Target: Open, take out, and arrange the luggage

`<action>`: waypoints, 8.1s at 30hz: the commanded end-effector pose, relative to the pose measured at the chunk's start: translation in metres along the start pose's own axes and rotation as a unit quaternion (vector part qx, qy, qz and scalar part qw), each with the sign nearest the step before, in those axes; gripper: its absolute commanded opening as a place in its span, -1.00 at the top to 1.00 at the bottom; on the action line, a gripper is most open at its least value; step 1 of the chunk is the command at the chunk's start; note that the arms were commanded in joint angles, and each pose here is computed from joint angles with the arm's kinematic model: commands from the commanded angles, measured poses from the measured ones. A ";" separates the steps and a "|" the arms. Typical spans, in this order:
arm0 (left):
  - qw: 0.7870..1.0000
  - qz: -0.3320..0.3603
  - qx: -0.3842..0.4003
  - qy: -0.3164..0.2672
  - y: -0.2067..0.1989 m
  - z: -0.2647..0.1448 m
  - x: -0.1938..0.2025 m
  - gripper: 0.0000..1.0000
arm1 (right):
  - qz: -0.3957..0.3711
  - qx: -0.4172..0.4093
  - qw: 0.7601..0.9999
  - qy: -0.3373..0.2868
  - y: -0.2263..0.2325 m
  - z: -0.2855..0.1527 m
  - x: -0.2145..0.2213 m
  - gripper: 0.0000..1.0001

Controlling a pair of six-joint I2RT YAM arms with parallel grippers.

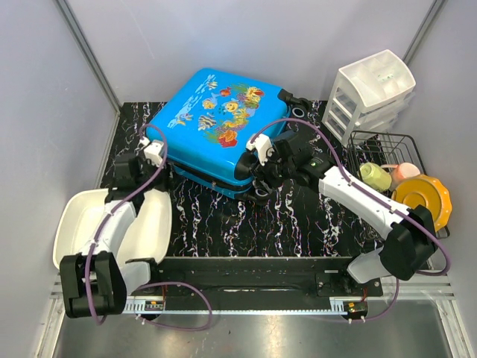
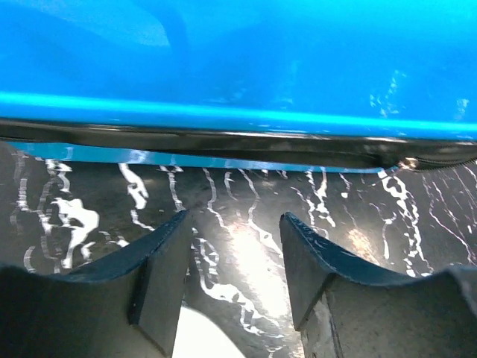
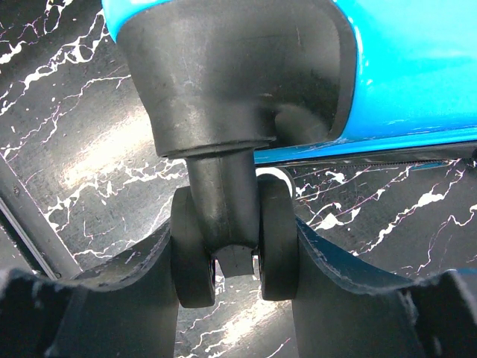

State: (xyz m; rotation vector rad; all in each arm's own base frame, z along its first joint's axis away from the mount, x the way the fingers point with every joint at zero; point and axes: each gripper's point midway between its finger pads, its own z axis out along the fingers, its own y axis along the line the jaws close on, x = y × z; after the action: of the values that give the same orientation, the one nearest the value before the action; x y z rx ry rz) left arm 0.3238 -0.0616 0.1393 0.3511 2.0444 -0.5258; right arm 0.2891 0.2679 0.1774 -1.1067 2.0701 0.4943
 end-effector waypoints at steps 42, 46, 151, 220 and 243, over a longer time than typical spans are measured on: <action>0.996 -0.088 -0.004 0.012 -0.028 -0.008 -0.004 -0.47 | 0.062 -0.152 0.980 -0.112 0.096 0.045 -0.109 0.97; 0.994 -0.106 -0.033 -0.023 -0.008 -0.033 -0.035 -0.55 | 0.059 -0.180 0.970 -0.154 0.110 0.039 -0.147 0.19; 0.632 0.689 0.320 0.152 -0.193 0.026 -0.020 -0.33 | 0.056 -0.133 0.942 -0.304 0.036 0.098 -0.039 1.00; 0.657 0.600 0.310 0.336 -0.078 -0.060 0.048 1.00 | -0.062 0.104 0.918 -0.377 -0.320 0.009 -0.012 1.00; 0.636 0.589 0.351 0.353 -0.077 -0.051 0.063 1.00 | -0.099 -0.010 0.898 -0.428 -0.335 0.127 -0.086 0.99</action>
State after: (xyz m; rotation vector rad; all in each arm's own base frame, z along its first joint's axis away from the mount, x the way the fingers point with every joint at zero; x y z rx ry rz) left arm 0.2583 -0.1843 0.1751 2.2840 1.1278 -0.2331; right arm 0.6050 0.2107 0.1173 -0.9910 1.2755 0.9358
